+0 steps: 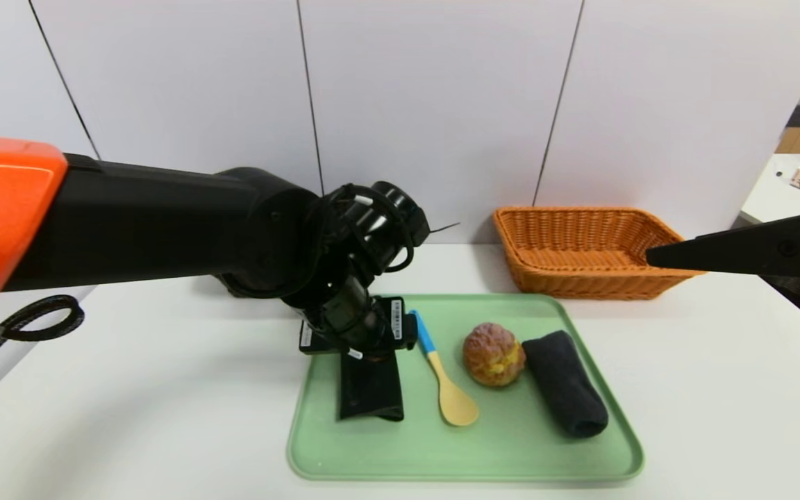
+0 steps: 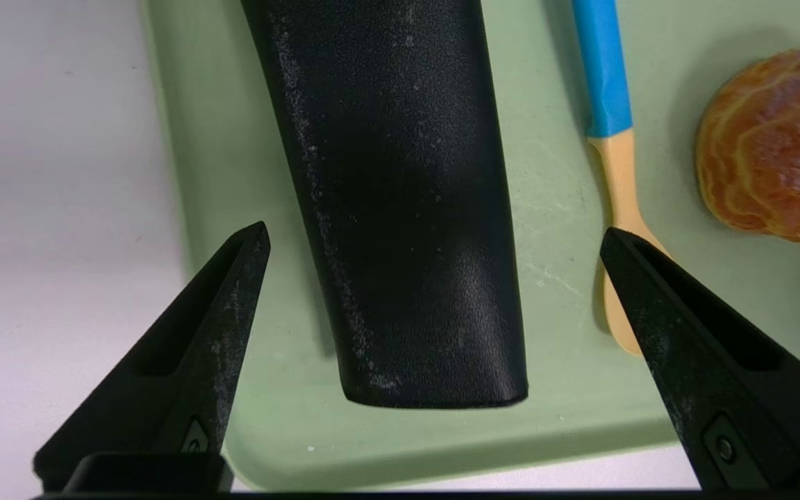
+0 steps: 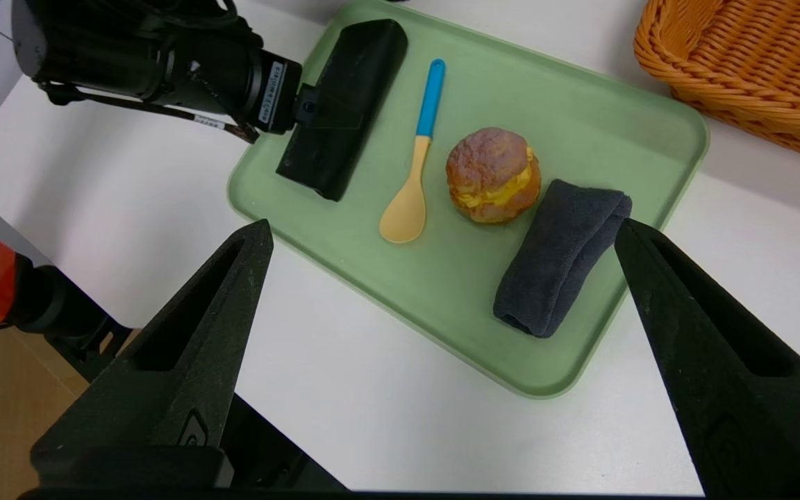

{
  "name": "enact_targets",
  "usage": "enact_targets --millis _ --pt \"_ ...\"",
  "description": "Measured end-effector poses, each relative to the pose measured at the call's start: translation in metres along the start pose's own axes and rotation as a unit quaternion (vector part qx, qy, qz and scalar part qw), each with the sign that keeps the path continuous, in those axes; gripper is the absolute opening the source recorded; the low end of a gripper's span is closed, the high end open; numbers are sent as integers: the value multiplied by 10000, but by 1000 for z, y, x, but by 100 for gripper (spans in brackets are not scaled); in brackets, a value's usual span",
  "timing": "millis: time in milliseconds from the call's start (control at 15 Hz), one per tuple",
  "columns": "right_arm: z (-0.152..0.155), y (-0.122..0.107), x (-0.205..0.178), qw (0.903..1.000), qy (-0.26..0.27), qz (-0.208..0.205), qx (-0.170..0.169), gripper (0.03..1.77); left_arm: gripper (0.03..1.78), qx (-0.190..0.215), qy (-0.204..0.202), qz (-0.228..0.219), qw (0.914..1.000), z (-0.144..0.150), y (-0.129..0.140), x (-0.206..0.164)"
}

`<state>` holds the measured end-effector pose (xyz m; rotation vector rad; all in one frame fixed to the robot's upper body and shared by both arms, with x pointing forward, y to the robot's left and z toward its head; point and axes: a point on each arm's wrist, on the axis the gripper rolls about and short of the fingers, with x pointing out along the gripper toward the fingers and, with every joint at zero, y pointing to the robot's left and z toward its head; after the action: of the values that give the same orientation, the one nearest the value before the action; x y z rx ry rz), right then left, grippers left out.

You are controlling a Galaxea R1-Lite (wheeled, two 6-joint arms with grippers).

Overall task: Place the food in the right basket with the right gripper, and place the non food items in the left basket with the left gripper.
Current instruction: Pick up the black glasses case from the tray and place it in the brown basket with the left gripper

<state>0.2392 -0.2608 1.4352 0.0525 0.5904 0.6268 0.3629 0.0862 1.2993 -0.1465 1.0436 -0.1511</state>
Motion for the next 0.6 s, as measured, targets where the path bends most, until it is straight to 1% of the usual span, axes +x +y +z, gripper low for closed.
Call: enact_targets --millis 133,600 --pt "0 0 1 10000 17 3 0 170 169 18 33 172 9998 -2 -2 12" --pt "-2 0 2 10000 44 7 3 170 169 -3 149 397 9991 -4 -4 38"
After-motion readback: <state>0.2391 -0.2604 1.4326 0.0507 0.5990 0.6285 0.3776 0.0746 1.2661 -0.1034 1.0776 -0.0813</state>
